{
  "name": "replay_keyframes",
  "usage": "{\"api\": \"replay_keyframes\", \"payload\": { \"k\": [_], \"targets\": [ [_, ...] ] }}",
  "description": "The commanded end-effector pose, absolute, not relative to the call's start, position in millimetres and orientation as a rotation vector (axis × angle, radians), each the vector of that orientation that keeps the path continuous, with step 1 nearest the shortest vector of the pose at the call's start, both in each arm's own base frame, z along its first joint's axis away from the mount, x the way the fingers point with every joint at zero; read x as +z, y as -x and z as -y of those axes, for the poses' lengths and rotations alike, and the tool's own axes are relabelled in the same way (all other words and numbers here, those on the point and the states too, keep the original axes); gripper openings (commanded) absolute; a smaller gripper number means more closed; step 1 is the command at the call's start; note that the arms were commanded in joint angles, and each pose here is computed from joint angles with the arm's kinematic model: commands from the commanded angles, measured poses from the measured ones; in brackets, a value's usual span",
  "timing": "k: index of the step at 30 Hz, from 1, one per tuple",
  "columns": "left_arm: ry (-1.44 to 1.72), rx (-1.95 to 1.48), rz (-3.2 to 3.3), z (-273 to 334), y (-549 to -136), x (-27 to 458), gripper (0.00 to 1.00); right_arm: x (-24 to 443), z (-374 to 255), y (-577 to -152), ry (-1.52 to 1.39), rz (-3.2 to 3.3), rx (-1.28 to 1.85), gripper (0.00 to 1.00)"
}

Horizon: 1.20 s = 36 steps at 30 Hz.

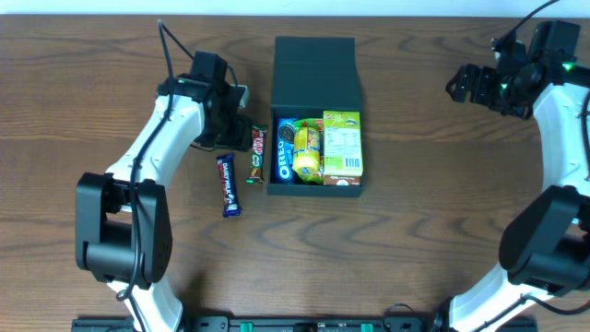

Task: Pack container
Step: 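Release the tube and move the left gripper to the red KitKat bar, then grasp the KitKat bar and insert it upright into the box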

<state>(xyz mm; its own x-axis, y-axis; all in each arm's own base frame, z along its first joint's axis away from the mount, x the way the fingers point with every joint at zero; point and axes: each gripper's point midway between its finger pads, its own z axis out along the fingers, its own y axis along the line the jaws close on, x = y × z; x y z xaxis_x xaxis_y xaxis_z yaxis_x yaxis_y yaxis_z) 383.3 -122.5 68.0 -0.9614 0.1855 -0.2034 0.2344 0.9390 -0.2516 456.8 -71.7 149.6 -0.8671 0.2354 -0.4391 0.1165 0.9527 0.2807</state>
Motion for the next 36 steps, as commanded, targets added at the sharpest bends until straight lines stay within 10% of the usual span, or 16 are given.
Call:
{"api": "replay_keyframes", "payload": {
  "k": [1,36],
  "targets": [
    [-0.367,-0.452,-2.889,135.4,-385.0,63.5,0.58,145.6,74.6,-456.2,-0.282,-2.628,0.344,0.99],
    [-0.387,-0.070,-2.929,143.1,-378.4,0.7,0.52,145.7,74.7,-456.3,-0.282,-2.628,0.344,0.99]
  ]
}}
